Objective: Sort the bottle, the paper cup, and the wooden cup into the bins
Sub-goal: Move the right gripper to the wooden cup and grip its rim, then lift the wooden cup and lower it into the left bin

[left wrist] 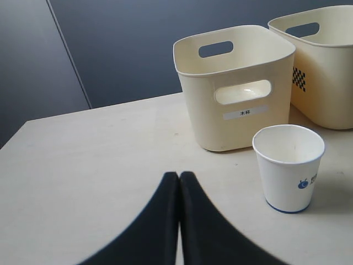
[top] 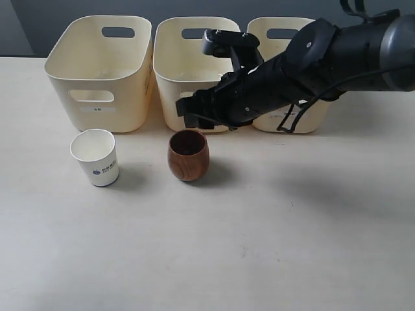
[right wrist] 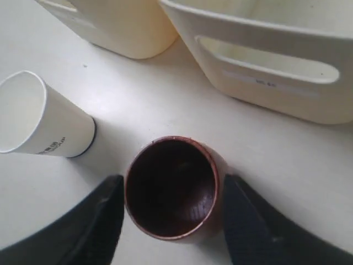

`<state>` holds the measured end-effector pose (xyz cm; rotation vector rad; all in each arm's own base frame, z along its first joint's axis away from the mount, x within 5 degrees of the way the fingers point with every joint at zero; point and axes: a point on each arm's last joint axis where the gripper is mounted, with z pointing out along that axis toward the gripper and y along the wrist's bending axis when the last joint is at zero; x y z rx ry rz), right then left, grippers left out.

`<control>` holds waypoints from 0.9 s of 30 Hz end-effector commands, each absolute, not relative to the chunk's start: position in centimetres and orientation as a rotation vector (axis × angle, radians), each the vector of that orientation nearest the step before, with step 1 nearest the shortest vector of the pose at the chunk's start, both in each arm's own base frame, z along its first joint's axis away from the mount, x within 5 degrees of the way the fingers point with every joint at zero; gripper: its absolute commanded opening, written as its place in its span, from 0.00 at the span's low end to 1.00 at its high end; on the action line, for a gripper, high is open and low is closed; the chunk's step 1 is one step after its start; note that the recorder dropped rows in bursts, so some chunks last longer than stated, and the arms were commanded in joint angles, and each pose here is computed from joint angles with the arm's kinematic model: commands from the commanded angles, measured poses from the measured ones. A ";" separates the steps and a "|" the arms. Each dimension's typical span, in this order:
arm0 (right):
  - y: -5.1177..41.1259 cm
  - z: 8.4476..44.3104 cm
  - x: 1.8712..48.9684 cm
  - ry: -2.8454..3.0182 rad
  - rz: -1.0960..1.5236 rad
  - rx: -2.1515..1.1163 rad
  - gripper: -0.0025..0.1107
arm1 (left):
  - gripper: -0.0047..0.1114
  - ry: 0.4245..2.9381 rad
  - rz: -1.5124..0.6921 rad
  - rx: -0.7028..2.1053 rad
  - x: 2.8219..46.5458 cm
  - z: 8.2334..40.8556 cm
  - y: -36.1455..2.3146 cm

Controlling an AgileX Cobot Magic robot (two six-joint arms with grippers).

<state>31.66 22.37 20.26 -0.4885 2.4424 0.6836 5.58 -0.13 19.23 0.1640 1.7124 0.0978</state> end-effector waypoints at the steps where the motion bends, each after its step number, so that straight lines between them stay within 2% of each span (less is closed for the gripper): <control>1: 22.4 19.5 31.7 2.461 0.651 -0.537 0.54 | 0.04 1.708 0.095 0.166 5.6 19.2 -0.1; 4: 22.4 19.2 31.7 2.470 0.645 -0.548 0.59 | 0.04 1.708 0.095 0.166 5.6 19.2 -0.1; 8: 22.4 18.8 31.8 2.497 0.657 -0.509 0.59 | 0.04 1.708 0.093 0.164 5.6 19.2 -0.1; 13: 22.6 16.2 32.2 2.559 0.634 -0.484 0.59 | 0.04 1.708 0.093 0.164 5.6 19.2 -0.1; 19: 22.6 15.9 32.4 2.552 0.620 -0.471 0.59 | 0.04 1.708 0.093 0.164 5.6 19.2 -0.1; 21: 22.6 16.0 32.5 2.550 0.620 -0.448 0.56 | 0.04 1.708 0.093 0.164 5.6 19.2 -0.1; 25: 22.6 14.9 32.6 2.581 0.615 -0.430 0.38 | 0.04 1.708 0.093 0.164 5.6 19.2 -0.1; 27: 22.6 14.3 32.6 2.600 0.613 -0.430 0.37 | 0.04 1.708 0.093 0.164 5.6 19.2 -0.1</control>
